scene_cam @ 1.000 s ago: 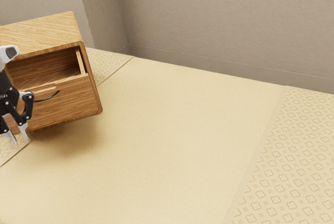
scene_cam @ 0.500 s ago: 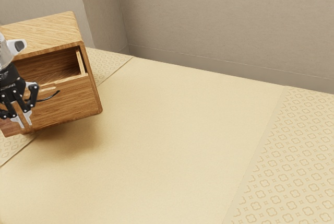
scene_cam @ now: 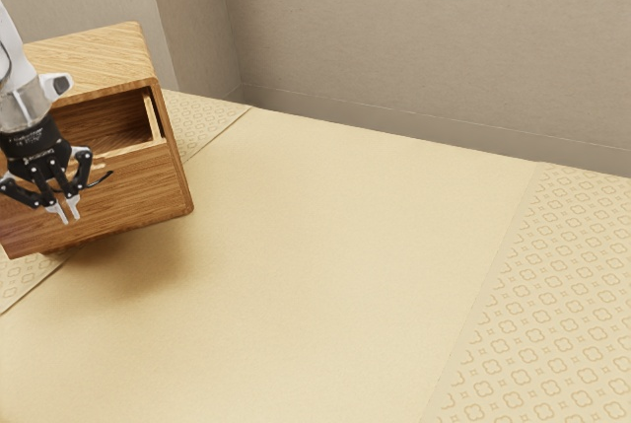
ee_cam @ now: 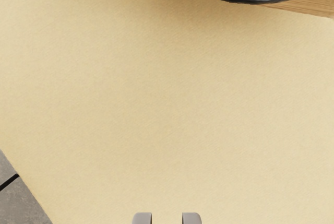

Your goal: Push the drawer handle with one arm to close the drawer

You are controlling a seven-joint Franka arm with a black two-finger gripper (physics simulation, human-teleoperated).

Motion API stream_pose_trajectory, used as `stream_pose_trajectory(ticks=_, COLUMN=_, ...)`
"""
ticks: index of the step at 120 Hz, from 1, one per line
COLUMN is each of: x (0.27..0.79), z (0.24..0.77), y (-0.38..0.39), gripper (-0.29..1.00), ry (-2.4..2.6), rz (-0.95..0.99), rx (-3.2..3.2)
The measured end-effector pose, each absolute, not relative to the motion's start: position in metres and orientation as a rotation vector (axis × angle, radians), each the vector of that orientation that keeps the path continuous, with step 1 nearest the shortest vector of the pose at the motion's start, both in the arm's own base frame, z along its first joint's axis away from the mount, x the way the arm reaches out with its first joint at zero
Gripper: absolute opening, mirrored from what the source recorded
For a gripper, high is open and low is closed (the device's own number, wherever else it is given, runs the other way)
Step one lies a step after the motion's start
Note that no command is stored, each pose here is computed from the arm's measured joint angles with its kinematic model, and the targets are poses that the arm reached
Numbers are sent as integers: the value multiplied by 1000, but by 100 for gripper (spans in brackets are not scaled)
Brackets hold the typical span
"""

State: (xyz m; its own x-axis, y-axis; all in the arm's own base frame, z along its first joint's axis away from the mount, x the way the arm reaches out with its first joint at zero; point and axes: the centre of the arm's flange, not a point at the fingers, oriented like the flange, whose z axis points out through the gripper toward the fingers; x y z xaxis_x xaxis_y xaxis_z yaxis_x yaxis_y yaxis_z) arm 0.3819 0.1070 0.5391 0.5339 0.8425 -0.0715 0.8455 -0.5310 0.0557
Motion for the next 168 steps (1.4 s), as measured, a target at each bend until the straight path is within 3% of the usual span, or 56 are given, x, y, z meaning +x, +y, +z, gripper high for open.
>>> stream_pose_trajectory(ticks=100, x=446, z=522, y=164, gripper=-3, ry=1487, rz=212, rx=2710)
stream_pose_trajectory(ticks=168, x=505, z=515, y=235, gripper=-3, ry=1472, rz=237, rx=2724)
